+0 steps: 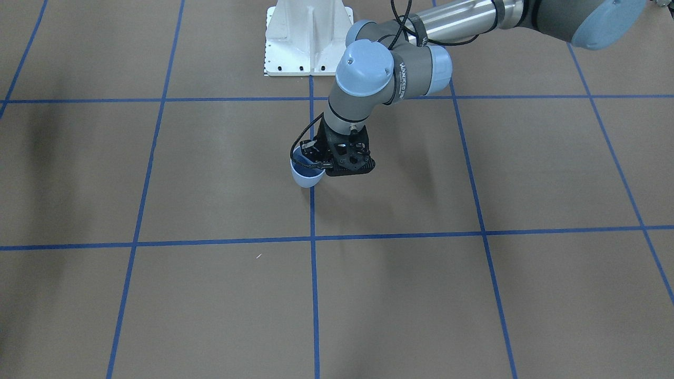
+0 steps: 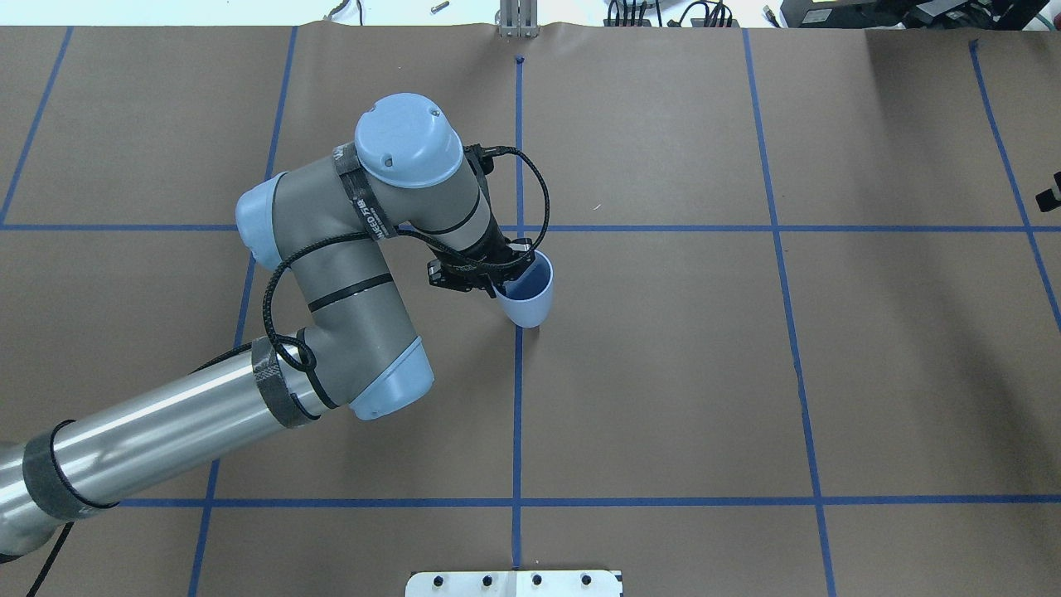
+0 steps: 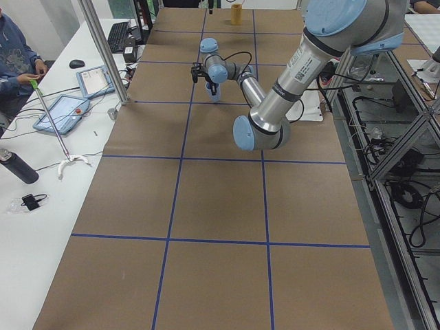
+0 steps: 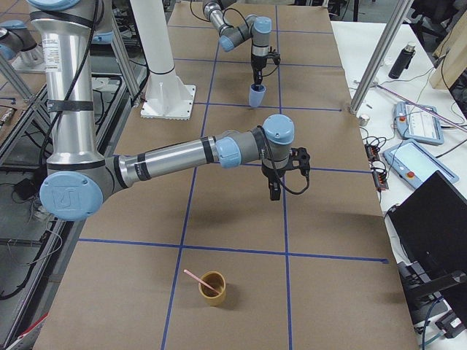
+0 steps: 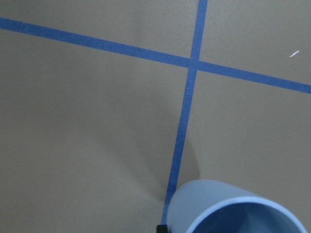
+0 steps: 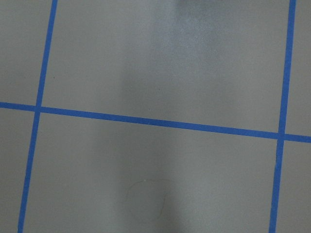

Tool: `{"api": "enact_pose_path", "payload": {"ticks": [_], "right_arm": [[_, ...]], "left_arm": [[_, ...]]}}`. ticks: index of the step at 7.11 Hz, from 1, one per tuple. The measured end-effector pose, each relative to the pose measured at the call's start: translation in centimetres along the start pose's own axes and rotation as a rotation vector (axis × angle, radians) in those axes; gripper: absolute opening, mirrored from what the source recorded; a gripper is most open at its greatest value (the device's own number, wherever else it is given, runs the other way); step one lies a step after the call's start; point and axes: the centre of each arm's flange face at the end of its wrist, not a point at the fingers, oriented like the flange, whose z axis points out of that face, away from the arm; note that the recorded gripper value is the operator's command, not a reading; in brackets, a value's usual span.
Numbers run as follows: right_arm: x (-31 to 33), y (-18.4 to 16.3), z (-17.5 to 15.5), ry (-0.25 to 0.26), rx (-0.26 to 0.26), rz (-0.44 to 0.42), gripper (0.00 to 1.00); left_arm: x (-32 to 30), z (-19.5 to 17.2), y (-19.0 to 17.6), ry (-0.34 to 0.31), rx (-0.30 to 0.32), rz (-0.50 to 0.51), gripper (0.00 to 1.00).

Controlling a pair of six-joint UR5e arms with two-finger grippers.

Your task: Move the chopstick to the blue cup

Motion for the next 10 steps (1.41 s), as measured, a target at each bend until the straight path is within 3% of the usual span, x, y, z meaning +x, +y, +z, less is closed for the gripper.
{"api": "enact_pose_path", "payload": {"ticks": [2, 4, 6, 8, 10], "right_arm": [[0.1, 0.0, 0.1, -0.001, -0.002, 0.008, 1.0], [0.3, 0.0, -0.4, 0.0, 0.008, 0.031, 1.0], [5.2, 1.8, -3.1, 0.019, 0.053, 0.126, 1.0], [14.2, 8.7, -5.9, 0.07, 0.099, 0.175, 0.98], [20.6, 19.4, -4.2, 0.135, 0.071, 0.15, 0.98]], "left_arm": [[-0.3, -1.9, 1.0, 0.032, 0.027, 0.018, 0.98], [-3.2, -7.8, 0.5, 0.105, 0.051, 0.023, 0.98], [-9.2, -14.7, -2.6, 0.159, 0.055, -0.015, 0.98], [-13.1, -16.4, -4.2, 0.151, 0.065, -0.015, 0.98], [-14.0, -16.3, -4.5, 0.141, 0.071, -0.003, 0.98]]}}
